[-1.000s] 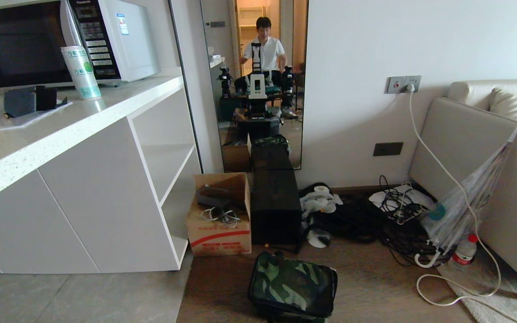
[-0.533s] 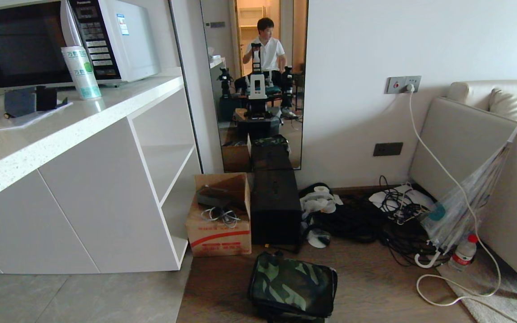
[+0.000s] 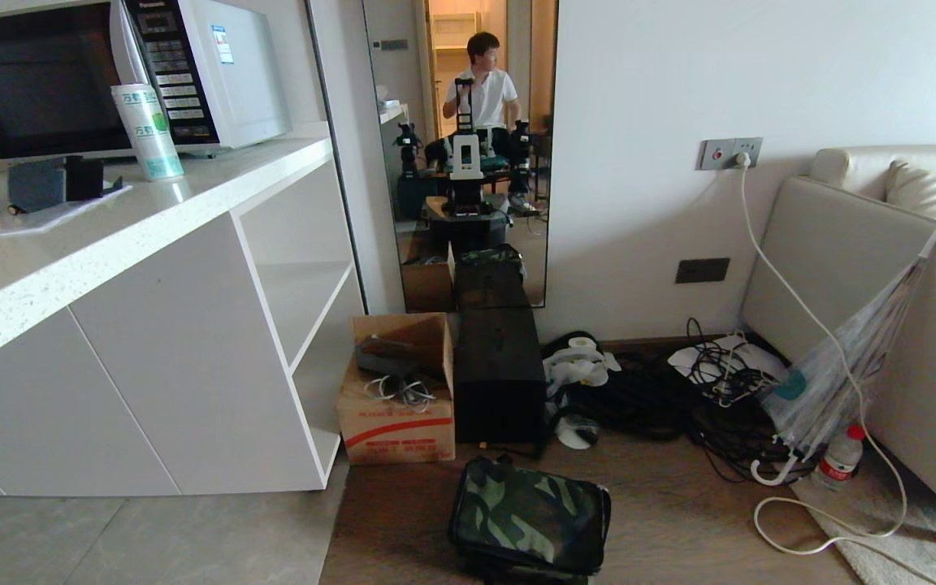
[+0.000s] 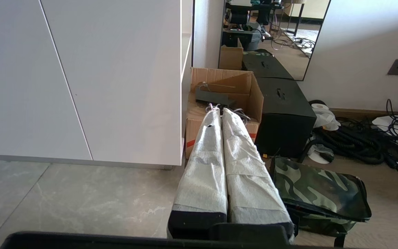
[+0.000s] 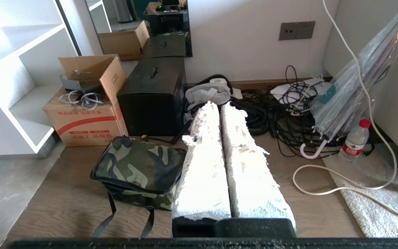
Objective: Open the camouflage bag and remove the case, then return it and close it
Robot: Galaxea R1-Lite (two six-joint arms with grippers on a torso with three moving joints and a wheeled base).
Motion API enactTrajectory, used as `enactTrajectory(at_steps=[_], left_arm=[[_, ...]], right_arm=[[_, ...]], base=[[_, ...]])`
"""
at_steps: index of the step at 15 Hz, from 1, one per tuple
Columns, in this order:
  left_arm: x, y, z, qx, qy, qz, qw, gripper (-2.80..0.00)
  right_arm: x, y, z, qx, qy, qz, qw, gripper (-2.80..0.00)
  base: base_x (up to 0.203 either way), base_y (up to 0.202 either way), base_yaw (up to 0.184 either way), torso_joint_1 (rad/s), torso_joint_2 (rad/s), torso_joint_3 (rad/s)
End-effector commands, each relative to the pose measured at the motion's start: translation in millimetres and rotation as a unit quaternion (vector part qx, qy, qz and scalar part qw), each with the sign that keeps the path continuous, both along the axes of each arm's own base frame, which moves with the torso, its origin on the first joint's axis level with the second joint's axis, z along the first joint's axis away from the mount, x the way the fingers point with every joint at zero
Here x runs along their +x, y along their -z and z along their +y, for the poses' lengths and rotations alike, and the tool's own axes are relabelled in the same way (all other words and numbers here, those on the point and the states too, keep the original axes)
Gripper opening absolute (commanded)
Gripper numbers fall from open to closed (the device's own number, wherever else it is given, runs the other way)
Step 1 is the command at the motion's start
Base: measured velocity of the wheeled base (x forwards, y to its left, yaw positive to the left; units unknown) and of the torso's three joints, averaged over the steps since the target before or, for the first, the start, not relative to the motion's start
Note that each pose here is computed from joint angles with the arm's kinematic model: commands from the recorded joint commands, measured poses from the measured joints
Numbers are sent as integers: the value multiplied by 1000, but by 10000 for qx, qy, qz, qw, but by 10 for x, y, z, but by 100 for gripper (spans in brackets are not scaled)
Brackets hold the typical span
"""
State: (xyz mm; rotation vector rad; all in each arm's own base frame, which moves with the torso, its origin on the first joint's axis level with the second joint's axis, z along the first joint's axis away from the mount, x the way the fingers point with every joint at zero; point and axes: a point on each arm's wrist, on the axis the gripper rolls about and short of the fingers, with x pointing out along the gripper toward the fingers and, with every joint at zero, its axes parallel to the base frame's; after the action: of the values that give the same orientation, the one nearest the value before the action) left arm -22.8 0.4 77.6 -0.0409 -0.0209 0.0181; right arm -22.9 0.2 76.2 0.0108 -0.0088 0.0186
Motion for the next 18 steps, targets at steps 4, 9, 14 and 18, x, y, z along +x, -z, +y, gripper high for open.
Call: enactTrajectory(at_steps=[4, 9, 14, 18], left_arm=[[6, 25, 0, -4, -7, 33, 10000, -280], [6, 25, 0, -4, -7, 33, 10000, -280], [6, 25, 0, -4, -7, 33, 10000, -280], [6, 25, 0, -4, -7, 33, 10000, -280]], right_arm=[[2, 3, 0, -1, 1, 14, 10000, -280], [2, 3, 0, -1, -6, 14, 10000, -280], [2, 3, 0, -1, -7, 14, 10000, -280], [2, 3, 0, -1, 0, 14, 10000, -280]], base=[[0, 0, 0, 0, 0, 0], [0, 0, 0, 0, 0, 0], [0, 0, 0, 0, 0, 0], [0, 0, 0, 0, 0, 0]])
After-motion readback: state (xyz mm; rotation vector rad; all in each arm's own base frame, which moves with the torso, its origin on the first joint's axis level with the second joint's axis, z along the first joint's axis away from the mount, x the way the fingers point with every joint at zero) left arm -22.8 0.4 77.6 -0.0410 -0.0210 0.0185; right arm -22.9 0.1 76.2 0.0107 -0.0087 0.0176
